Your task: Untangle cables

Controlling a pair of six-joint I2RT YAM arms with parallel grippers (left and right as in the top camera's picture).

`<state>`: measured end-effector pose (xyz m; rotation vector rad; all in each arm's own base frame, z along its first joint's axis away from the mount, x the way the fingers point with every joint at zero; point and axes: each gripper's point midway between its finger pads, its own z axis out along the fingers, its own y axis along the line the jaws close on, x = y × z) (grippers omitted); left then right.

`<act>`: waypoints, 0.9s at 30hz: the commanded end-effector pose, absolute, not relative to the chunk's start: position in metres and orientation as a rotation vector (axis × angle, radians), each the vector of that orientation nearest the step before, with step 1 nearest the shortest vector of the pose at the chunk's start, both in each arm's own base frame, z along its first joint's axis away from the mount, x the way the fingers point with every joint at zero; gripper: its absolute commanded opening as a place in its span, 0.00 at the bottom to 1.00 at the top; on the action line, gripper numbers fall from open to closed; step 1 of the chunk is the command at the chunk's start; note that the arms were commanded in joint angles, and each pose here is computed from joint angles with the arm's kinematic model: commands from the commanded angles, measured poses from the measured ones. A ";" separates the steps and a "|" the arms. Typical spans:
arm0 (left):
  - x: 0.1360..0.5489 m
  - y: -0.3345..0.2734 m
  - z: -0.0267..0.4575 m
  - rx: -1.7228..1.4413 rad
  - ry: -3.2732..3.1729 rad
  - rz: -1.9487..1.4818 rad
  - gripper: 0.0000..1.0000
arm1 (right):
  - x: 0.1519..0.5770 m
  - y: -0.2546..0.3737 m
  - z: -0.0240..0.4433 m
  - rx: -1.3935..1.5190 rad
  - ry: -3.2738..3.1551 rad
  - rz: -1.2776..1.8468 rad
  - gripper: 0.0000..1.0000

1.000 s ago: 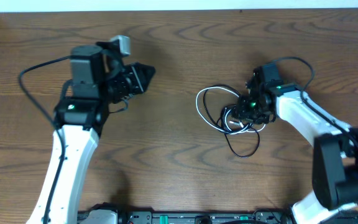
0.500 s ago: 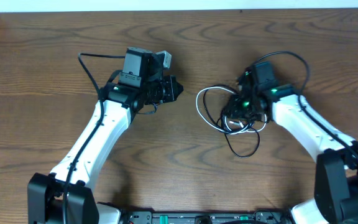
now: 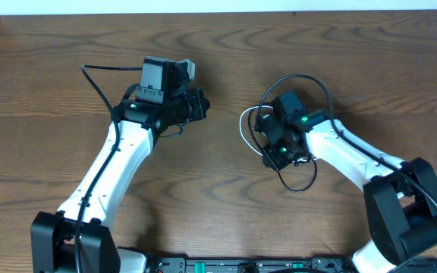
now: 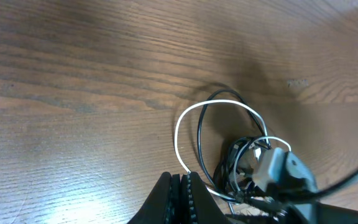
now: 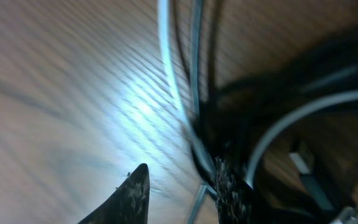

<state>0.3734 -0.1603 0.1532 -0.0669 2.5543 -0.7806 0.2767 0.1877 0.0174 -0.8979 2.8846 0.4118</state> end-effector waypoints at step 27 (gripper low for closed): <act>0.369 -0.156 0.147 -0.062 2.577 -0.753 0.08 | 0.264 0.166 -0.013 -0.668 2.979 0.153 0.01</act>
